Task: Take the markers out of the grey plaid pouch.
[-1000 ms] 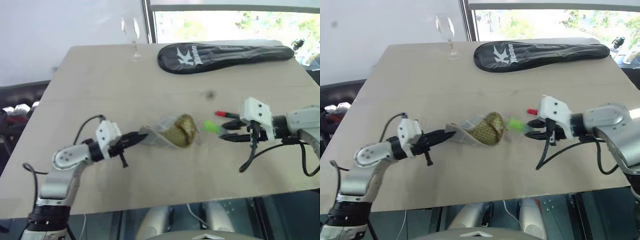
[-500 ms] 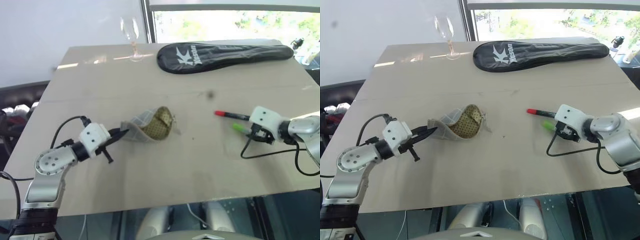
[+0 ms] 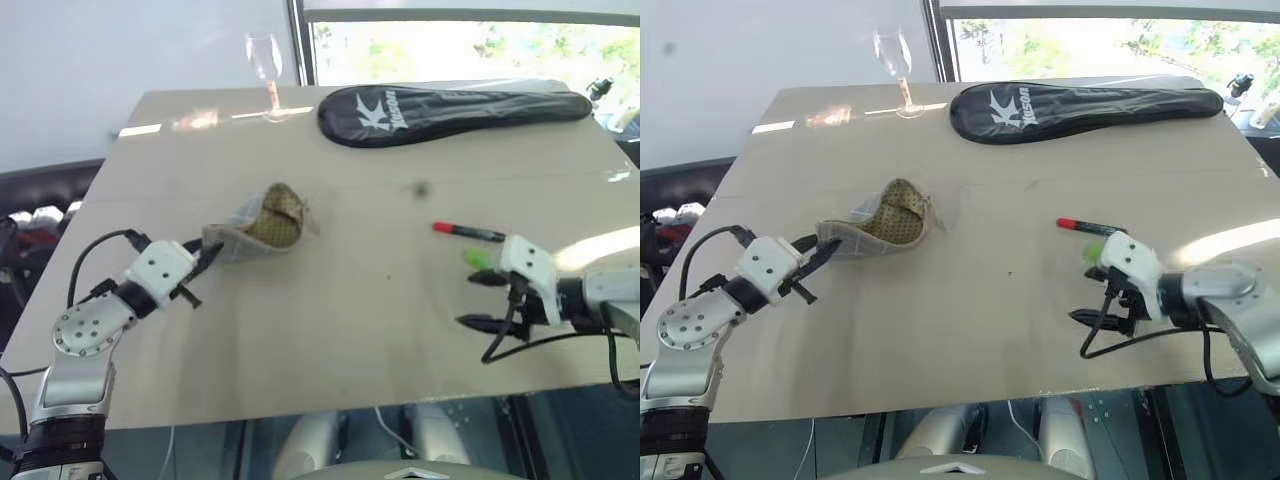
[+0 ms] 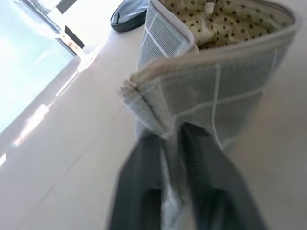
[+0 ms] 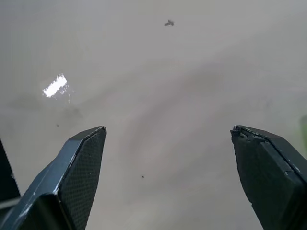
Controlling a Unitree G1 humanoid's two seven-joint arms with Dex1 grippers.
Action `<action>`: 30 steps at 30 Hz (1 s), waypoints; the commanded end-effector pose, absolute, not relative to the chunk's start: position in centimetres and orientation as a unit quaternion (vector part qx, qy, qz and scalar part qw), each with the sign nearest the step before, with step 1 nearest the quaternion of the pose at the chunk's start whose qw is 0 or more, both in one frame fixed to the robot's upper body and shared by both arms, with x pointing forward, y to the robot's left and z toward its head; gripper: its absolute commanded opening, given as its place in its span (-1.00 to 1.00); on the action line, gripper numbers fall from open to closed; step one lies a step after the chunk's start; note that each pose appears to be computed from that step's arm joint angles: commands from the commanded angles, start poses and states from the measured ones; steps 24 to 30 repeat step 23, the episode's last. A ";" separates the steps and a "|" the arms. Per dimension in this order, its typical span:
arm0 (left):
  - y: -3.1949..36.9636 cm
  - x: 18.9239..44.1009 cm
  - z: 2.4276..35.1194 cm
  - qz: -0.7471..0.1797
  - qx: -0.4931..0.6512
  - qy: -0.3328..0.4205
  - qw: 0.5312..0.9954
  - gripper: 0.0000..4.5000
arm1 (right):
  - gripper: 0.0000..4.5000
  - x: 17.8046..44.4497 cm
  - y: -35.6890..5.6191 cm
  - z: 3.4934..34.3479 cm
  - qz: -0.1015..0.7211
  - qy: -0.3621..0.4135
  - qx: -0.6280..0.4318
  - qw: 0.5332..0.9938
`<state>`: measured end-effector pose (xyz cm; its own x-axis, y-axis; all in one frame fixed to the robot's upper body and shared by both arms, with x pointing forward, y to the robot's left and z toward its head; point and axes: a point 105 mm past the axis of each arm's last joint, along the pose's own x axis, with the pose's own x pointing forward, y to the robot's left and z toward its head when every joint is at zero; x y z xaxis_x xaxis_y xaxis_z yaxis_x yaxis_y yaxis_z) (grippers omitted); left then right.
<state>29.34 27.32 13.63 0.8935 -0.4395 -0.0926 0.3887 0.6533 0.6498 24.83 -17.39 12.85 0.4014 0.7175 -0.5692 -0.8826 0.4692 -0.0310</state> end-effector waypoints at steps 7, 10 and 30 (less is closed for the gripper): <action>29.0 25.9 12.8 -0.203 0.193 0.014 0.960 0.99 | 0.89 22.7 -21.9 10.9 0.461 0.231 -0.069 0.854; 27.7 22.9 10.7 -0.231 0.096 0.104 0.962 0.99 | 0.89 21.8 -23.7 9.7 0.447 0.238 -0.060 0.860; 24.9 15.2 7.3 -0.304 0.035 0.201 0.931 0.99 | 0.89 20.5 -28.9 8.1 0.416 0.222 -0.053 0.880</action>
